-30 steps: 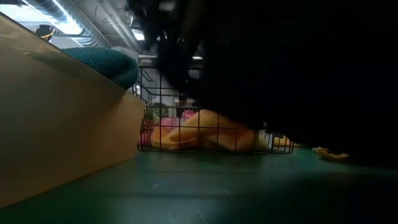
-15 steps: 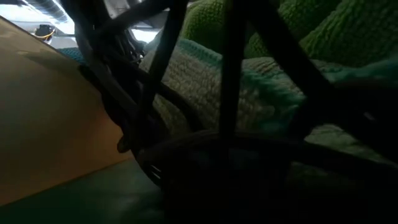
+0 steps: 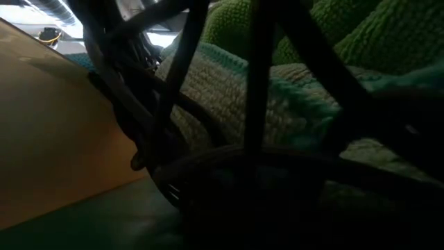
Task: Sort microfiber towel by color & place in baskets
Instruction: Put the blue microfiber towel into the orange bin
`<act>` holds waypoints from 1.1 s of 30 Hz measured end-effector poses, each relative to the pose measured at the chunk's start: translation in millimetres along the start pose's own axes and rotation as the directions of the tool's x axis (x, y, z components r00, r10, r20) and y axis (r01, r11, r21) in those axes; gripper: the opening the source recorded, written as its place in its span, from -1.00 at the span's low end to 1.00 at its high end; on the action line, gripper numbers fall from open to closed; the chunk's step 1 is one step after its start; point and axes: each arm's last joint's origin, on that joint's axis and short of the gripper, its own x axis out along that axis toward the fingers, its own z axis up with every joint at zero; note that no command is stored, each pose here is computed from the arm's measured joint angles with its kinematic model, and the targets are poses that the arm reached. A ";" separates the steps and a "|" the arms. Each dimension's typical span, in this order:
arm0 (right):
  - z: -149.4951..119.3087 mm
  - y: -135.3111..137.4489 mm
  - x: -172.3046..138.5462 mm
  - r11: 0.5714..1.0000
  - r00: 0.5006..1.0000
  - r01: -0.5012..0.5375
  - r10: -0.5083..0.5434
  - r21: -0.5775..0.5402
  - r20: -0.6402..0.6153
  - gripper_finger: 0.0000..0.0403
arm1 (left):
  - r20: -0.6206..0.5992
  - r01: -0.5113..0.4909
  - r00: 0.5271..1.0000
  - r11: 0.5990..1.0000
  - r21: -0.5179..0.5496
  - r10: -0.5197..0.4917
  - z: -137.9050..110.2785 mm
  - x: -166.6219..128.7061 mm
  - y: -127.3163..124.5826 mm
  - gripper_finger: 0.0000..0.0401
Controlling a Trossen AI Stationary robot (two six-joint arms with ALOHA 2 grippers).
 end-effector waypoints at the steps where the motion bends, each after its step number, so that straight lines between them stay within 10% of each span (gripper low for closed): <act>1: -3.8 -0.2 4.7 1.000 1.000 0.001 -0.001 0.001 0.003 -0.21 | 0.006 0.002 1.000 1.000 -0.001 -0.002 -0.1 0.9 -0.2 -0.36; 23: -32.6 -23.5 85.4 0.997 0.998 -0.058 0.058 0.041 0.018 -0.24 | 0.038 0.011 0.999 1.000 -0.009 -0.010 1.8 2.5 -1.1 -0.36; 33: -35.3 -27.3 88.8 0.998 0.999 -0.045 0.045 0.036 -0.015 -0.94 | 0.038 0.011 0.999 1.000 -0.009 -0.010 1.7 2.5 -1.1 -0.36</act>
